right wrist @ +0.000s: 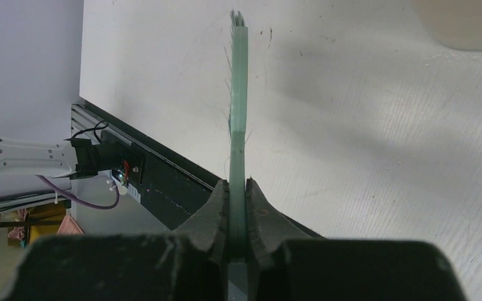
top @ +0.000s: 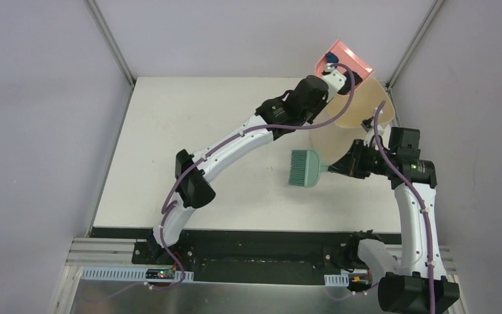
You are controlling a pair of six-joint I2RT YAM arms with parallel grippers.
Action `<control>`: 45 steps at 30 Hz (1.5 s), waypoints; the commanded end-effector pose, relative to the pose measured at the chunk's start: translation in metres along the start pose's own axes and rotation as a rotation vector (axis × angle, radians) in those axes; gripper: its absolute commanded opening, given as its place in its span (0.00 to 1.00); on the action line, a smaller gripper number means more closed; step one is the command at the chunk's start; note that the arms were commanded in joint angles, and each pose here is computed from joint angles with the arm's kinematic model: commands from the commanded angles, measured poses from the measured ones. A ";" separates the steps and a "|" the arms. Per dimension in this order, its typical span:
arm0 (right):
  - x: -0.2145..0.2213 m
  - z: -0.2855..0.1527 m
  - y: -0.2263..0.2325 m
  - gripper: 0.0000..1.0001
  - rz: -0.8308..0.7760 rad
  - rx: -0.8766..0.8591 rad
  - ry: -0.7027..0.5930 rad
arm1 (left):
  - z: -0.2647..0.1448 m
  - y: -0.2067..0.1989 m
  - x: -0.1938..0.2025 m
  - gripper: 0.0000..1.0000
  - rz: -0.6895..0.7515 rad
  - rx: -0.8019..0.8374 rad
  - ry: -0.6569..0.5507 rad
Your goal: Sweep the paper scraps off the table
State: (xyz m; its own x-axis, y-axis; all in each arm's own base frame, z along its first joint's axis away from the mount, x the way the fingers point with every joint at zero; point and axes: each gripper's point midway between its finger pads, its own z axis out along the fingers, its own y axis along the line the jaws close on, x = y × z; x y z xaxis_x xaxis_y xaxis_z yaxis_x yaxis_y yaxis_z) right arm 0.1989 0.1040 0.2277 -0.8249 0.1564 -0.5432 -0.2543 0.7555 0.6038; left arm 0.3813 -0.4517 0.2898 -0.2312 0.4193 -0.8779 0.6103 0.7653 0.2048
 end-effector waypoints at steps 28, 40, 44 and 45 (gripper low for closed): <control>-0.004 -0.009 0.012 0.00 -0.023 -0.058 -0.088 | -0.007 0.040 -0.107 0.00 1.011 -0.776 -0.306; -0.006 -0.003 0.013 0.00 -0.044 -0.104 -0.101 | -0.081 0.149 -0.016 0.00 0.191 -0.641 -0.090; -0.007 0.003 0.015 0.00 -0.013 -0.155 -0.097 | -0.103 0.147 0.060 0.00 -0.190 -0.381 0.065; -0.008 0.006 0.017 0.00 -0.004 -0.178 -0.094 | -0.108 0.139 0.073 0.00 -0.249 -0.333 0.083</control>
State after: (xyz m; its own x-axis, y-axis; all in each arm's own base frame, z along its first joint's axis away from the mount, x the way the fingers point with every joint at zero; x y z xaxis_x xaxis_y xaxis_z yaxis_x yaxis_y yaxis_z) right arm 0.1940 0.1107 0.2263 -0.8042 0.2040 -0.5582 -0.2810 0.6972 0.6596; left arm 0.4289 -0.2946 0.3364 -0.1145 0.6294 -0.7686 0.1588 0.7754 0.6112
